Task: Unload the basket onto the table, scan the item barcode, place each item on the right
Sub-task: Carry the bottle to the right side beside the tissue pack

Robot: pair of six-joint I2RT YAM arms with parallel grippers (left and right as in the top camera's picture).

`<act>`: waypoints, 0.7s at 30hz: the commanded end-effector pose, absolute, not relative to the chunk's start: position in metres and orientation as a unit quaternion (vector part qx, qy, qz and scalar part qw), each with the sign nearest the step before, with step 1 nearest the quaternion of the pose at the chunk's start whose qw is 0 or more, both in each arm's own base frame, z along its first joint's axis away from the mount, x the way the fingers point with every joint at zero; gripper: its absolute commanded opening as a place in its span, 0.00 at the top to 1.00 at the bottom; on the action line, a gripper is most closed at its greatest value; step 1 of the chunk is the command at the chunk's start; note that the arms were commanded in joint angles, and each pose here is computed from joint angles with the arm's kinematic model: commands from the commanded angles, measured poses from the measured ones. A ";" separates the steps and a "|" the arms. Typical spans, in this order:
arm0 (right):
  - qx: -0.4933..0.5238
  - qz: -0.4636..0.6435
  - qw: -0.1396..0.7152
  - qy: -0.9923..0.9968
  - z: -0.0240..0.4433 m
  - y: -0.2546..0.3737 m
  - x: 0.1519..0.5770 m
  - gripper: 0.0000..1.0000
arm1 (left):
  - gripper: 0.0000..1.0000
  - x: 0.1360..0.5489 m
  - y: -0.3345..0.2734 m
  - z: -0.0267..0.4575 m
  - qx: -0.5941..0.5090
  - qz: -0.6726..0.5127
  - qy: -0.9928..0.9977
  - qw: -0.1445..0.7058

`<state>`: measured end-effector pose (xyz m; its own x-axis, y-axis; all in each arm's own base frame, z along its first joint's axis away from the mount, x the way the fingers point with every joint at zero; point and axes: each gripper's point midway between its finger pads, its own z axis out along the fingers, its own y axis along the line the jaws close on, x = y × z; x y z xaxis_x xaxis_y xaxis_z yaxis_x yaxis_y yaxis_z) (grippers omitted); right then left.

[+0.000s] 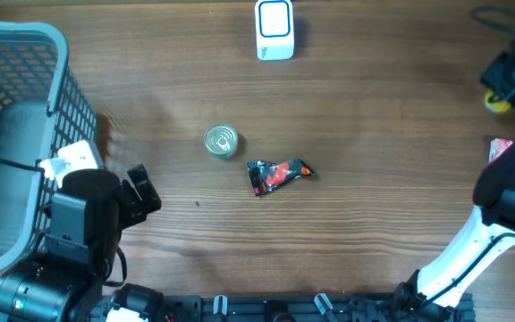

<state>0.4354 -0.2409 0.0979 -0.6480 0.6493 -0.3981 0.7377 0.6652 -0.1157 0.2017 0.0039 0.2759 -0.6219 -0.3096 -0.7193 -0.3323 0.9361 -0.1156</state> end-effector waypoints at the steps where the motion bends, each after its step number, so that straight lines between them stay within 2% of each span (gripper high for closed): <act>1: 0.404 -0.114 0.138 0.897 0.059 -0.243 0.419 0.70 | 0.00 0.202 -0.001 0.277 -0.179 -0.001 0.900 0.396; 3: 0.415 -0.117 0.127 0.893 0.039 -0.250 0.404 0.65 | 0.00 0.202 -0.001 0.278 -0.179 -0.001 0.900 0.397; 5: 0.421 -0.118 0.118 0.892 0.030 -0.253 0.396 0.50 | 0.00 0.202 -0.001 0.278 -0.179 -0.001 0.900 0.397; 8: 0.428 -0.132 0.106 0.888 0.029 -0.260 0.385 0.42 | 0.00 0.202 -0.001 0.277 -0.179 -0.001 0.900 0.397; 10: 0.428 -0.134 0.117 0.886 0.039 -0.262 0.388 0.00 | 0.00 0.202 -0.001 0.277 -0.179 -0.001 0.900 0.396; 14: 0.418 -0.135 0.162 0.884 0.080 -0.261 0.395 0.00 | 0.00 0.202 0.000 0.278 -0.180 0.000 0.900 0.397; 17: 0.406 -0.135 0.217 0.878 0.130 -0.252 0.403 0.00 | 0.00 0.202 0.000 0.278 -0.180 0.000 0.900 0.398; 21: 0.316 -0.079 0.296 0.898 0.197 -0.195 0.424 0.00 | 0.00 0.203 -0.001 0.278 -0.180 -0.001 0.899 0.399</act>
